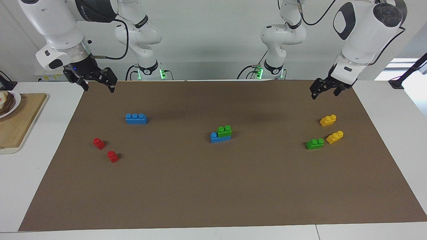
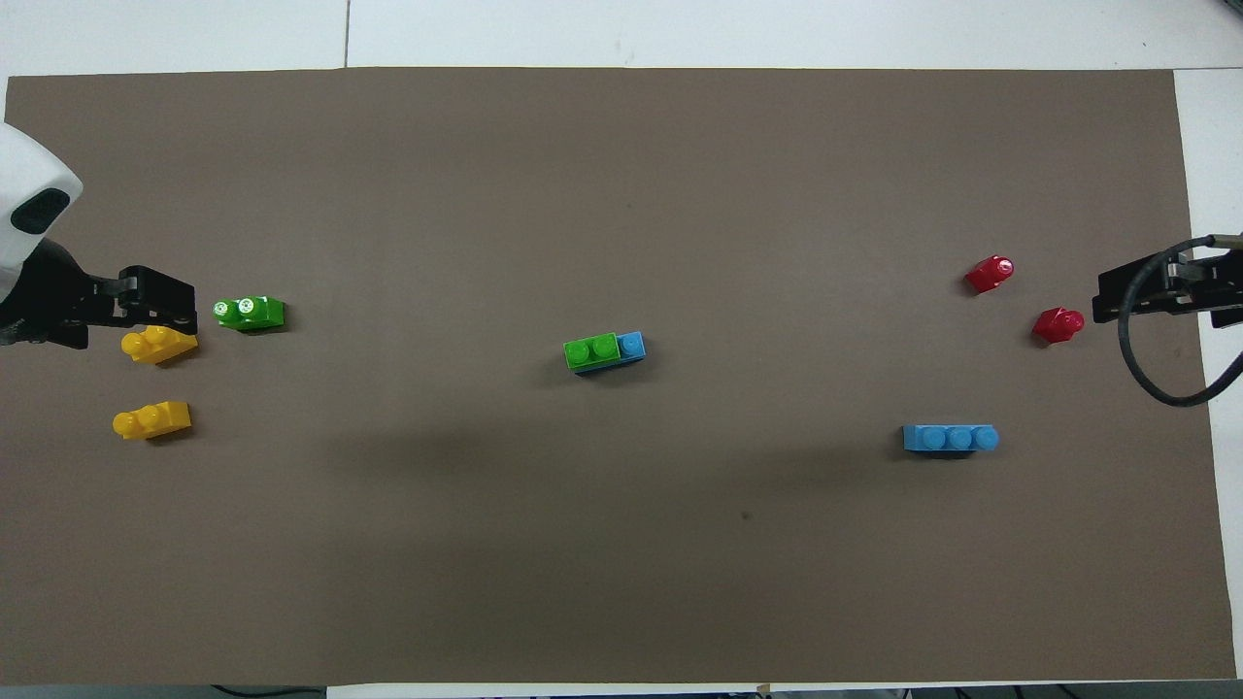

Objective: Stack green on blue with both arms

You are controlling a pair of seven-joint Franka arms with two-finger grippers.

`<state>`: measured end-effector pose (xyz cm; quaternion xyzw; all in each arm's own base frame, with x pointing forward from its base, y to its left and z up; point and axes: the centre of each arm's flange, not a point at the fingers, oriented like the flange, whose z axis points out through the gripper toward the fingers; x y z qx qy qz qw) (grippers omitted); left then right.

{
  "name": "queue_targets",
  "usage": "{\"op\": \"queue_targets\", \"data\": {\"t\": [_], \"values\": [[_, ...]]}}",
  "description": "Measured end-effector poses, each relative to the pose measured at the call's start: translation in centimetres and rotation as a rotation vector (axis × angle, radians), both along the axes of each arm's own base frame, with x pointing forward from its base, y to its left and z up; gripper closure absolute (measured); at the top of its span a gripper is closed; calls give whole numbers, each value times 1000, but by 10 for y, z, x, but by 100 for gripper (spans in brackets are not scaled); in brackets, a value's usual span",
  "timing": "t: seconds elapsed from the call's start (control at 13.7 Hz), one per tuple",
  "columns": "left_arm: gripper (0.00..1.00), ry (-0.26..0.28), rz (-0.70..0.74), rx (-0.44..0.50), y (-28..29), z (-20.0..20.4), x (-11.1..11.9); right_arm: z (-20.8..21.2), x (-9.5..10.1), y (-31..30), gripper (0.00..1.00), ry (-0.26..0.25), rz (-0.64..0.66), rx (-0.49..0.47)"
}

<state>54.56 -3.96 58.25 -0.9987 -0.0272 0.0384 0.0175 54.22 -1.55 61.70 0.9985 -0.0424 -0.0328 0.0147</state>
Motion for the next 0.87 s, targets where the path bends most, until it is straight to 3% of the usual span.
{"op": "queue_targets", "data": {"t": [0.87], "values": [[0,24,-41,-12,3,10,-4,1,0,0,0,-1,0,0]]}}
